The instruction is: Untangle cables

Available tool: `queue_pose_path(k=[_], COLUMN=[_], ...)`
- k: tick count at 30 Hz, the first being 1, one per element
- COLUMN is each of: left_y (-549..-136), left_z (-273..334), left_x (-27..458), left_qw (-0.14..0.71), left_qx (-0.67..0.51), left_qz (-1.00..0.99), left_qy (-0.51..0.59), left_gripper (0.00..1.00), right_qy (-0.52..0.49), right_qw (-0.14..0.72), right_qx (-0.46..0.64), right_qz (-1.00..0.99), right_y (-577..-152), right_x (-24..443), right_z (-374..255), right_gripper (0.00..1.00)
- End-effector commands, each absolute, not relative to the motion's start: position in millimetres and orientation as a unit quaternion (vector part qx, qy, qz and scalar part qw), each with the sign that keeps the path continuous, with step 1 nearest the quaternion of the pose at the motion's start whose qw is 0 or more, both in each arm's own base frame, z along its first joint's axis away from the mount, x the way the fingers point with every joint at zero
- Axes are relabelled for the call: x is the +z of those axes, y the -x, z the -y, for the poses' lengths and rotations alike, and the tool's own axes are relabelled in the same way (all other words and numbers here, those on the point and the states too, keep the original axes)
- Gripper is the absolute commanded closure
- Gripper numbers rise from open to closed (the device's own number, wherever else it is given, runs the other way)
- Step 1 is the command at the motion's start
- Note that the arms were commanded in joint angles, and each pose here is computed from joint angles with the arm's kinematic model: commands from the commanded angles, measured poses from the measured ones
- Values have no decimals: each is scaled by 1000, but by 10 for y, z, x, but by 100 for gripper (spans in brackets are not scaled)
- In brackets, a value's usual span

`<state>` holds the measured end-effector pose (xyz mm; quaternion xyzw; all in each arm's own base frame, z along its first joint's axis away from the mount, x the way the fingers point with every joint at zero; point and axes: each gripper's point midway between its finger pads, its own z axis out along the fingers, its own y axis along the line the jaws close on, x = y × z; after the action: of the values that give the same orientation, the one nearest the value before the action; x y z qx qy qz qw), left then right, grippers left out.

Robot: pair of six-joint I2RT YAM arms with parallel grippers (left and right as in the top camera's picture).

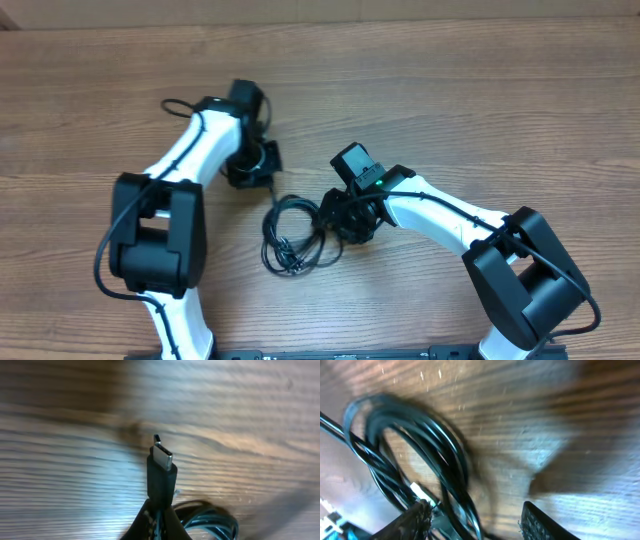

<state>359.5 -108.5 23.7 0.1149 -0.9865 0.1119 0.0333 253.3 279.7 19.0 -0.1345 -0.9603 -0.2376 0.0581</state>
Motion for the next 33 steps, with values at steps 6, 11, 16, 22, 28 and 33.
queue_pose_path(k=[6,11,16,22,28,33], left_y=[-3804,-3846,-3833,-3770,-3715,-3727], left_z=[757,577,530,570,254,214], left_x=[351,380,374,318,208,190], left_qw=[37,38,42,44,27,22], left_qx=[199,218,218,195,85,71], left_qz=[954,939,935,947,964,965], left_qy=[-221,-264,-278,-251,-251,-250], left_gripper=[96,96,96,96,91,83], right_qy=[111,114,142,163,156,171], right_qw=[81,79,69,68,58,30], right_qx=[-260,-261,-249,-249,-259,-259], right_qz=[956,955,956,952,951,950], right_y=[-2425,-2436,-2490,-2500,-2500,-2581], right_x=[212,214,190,193,217,220], right_z=[-2891,-2898,-2870,-2902,-3014,-3076], right_gripper=[40,37,36,36,40,45])
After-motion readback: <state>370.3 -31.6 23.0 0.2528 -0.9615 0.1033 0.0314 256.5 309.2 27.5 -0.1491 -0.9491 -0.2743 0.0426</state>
